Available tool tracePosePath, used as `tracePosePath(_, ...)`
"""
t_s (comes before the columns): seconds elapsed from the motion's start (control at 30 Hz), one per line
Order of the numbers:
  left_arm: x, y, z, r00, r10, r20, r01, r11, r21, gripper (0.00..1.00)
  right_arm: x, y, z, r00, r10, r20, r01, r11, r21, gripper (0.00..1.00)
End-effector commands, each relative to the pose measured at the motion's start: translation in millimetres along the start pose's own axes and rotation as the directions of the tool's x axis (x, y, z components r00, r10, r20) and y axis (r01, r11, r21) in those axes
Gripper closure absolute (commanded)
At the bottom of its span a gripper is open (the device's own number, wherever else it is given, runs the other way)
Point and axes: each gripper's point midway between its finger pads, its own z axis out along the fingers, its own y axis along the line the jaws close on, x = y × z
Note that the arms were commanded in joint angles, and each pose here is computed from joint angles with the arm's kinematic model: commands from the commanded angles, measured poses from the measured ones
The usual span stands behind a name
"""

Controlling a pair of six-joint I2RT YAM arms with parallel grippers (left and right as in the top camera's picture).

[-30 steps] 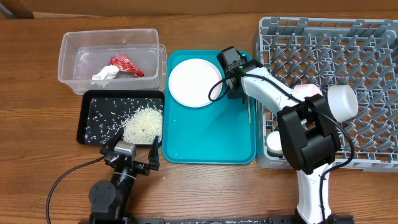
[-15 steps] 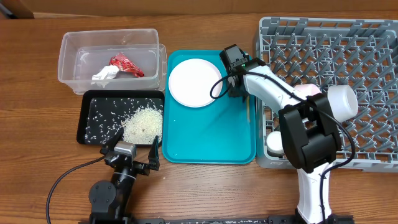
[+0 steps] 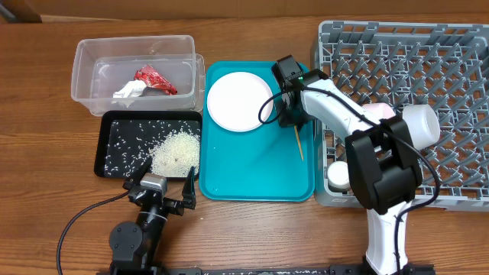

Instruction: Sort waste into correct bins and load items into the dishwasher

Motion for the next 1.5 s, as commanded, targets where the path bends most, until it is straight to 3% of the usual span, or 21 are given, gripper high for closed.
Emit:
tracePosePath(0.0,0,0,0,1.0,0.016,0.007,-0.016,1.0,0.006,0.0,-4,17,-47,0.998,0.013,0.069,-0.004,0.993,-0.121,0.96)
tracePosePath(0.23,0,0,0,1.0,0.016,0.007,-0.016,1.0,0.005,0.0,-29,-12,-173,0.927,0.081,0.365,-0.035,0.991,-0.13,0.96)
tracePosePath(0.4,0,0,0,1.0,0.016,0.007,-0.016,1.0,0.006,0.0,-34,-77,-210,0.866,0.155,0.475,-0.175,0.985,-0.004,0.96)
tracePosePath(0.73,0,0,0,1.0,0.016,0.007,-0.016,1.0,0.005,0.0,-34,-102,-135,0.938,0.171,0.301,-0.179,0.984,-0.002,0.96)
tracePosePath(0.87,0,0,0,1.0,0.016,0.007,-0.016,1.0,0.005,0.0,-35,-100,-133,0.941,0.163,0.295,-0.171,0.985,0.0,0.57)
tracePosePath(0.9,0,0,0,1.0,0.016,0.007,-0.016,1.0,0.005,0.0,-36,-99,-140,0.938,0.163,0.305,-0.17,0.985,-0.004,0.55)
tracePosePath(1.03,0,0,0,1.0,0.016,0.007,-0.016,1.0,0.005,0.0,-35,-79,-181,0.924,0.148,0.353,-0.133,0.989,-0.065,0.54)
tracePosePath(1.2,0,0,0,1.0,0.016,0.007,-0.016,1.0,0.006,0.0,-16,-7,-223,0.924,0.094,0.371,0.009,0.963,-0.268,0.54)
tracePosePath(1.33,0,0,0,1.0,0.016,0.007,-0.016,1.0,0.006,0.0,0,31,-213,0.944,0.19,0.269,-0.09,0.934,-0.345,0.55)
tracePosePath(1.47,0,0,0,1.0,0.016,0.007,-0.016,1.0,0.006,0.0,-4,47,-168,0.929,0.325,0.176,-0.259,0.912,-0.318,0.51)
